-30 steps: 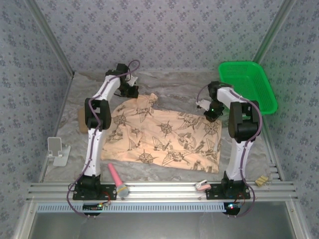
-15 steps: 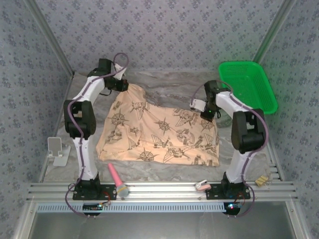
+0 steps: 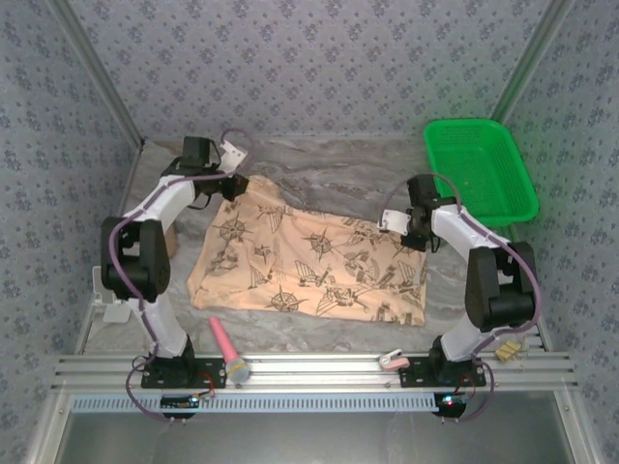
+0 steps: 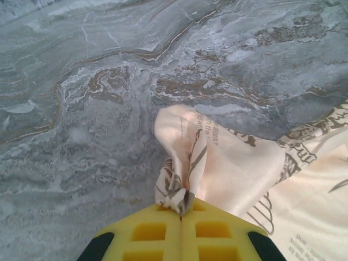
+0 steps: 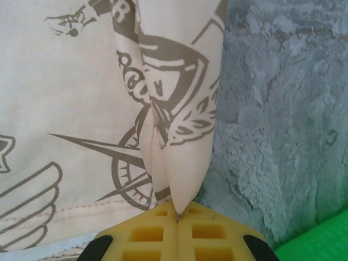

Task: Fold the inside-out t-shirt

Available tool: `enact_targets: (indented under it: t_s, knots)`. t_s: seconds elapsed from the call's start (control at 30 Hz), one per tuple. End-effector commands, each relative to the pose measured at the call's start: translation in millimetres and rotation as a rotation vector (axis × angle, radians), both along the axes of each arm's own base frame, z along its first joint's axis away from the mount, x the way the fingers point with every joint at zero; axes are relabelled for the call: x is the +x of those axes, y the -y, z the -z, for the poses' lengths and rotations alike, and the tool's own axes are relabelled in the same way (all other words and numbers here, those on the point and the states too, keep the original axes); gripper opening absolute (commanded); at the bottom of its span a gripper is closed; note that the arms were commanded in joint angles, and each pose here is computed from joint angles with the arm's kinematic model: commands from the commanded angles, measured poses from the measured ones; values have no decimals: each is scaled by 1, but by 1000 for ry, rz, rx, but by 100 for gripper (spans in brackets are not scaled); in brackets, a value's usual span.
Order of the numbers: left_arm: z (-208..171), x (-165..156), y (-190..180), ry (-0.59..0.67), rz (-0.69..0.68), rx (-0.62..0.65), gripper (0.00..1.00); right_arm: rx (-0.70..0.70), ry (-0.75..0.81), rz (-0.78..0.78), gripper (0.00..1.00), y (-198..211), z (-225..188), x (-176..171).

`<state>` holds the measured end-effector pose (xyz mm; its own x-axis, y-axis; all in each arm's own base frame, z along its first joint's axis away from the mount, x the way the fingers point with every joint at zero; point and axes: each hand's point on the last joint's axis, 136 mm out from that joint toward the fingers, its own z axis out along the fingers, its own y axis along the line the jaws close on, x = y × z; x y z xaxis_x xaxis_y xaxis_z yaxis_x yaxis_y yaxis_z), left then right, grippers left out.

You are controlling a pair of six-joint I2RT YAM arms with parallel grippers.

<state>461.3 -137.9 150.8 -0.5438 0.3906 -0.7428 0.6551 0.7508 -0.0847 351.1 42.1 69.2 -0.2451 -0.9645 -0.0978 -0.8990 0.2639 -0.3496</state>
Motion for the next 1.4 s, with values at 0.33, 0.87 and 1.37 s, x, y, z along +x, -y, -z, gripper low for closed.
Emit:
enact_targets:
  t_s: [0.33, 0.87, 1.37]
  knots:
    - [-48, -96, -20, 297, -120, -67, 0, -244, -8, 157, 7, 2, -22, -56]
    - [-46, -127, -70, -221, -835, -248, 100, 445, 191, -180, 51, -168, -97, -60]
    - [64, -106, -89, -683, -995, -44, 88, 831, 59, -242, 59, -391, -49, 38]
